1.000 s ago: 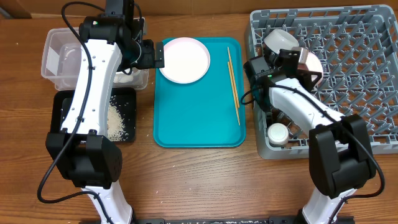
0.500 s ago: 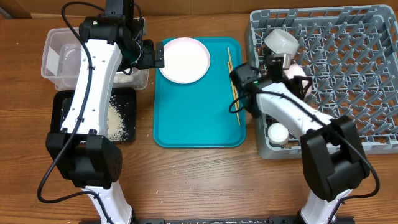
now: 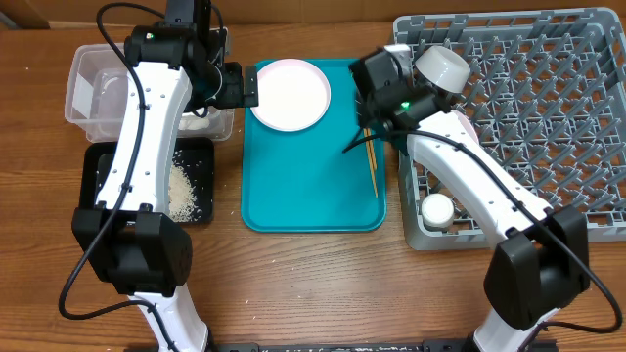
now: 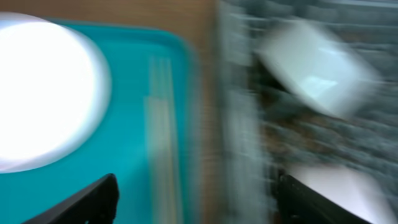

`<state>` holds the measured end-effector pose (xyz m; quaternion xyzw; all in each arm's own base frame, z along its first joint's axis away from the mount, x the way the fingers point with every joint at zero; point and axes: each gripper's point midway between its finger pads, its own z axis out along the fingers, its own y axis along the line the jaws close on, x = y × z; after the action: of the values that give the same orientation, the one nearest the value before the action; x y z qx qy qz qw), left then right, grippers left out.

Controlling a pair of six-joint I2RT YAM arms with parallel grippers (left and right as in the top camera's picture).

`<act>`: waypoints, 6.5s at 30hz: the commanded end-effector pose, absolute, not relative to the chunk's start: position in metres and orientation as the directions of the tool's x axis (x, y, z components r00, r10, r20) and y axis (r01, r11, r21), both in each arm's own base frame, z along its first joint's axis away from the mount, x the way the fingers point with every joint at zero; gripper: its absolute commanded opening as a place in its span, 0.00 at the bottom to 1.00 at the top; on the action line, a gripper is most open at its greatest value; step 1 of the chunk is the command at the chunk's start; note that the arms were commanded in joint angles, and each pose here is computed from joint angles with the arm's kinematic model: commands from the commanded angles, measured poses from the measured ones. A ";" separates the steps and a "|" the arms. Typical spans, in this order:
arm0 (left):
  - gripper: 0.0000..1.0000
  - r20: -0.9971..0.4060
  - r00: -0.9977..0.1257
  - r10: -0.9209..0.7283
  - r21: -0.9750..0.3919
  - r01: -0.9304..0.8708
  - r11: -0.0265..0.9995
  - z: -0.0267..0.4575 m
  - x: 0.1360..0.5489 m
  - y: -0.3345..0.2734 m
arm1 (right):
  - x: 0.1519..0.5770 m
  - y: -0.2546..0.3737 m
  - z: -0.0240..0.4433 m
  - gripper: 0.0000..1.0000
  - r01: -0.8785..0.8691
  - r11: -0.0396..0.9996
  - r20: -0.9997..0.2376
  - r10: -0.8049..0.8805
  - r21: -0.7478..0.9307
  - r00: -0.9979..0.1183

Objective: Sort waste into correct bins and load items into the dishwasher
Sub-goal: 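Move the right gripper to the pink plate and grasp its edge, then lift the pink plate and stand it upright in the dish rack, then reach the right gripper to the wooden chopsticks and grasp them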

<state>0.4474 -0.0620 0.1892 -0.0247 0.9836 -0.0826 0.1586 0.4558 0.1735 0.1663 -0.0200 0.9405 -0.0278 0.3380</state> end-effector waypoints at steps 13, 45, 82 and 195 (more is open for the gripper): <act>1.00 -0.360 -0.930 -0.077 -0.175 -0.014 0.985 0.211 0.448 -0.063 | 0.495 0.265 0.099 0.62 0.190 0.806 -0.411 0.469 0.560 -0.782; 1.00 -0.361 -0.929 -0.077 -0.174 -0.014 0.985 0.211 0.448 -0.063 | 0.485 0.281 -0.002 0.19 0.286 0.826 -0.328 0.476 0.485 -0.816; 1.00 -0.361 -0.929 -0.077 -0.175 -0.014 0.985 0.211 0.448 -0.063 | 0.409 -0.080 0.359 0.04 0.584 0.714 -0.860 -0.051 -0.387 -0.507; 1.00 -0.361 -0.929 -0.077 -0.174 -0.014 0.985 0.211 0.448 -0.063 | 0.460 0.190 0.043 0.75 -0.374 0.927 -0.335 -0.362 -0.030 -0.870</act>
<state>0.4473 -0.0621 0.1893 -0.0247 0.9836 -0.0828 0.1586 0.4632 0.2003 0.0543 -0.1874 0.9656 0.0409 0.1756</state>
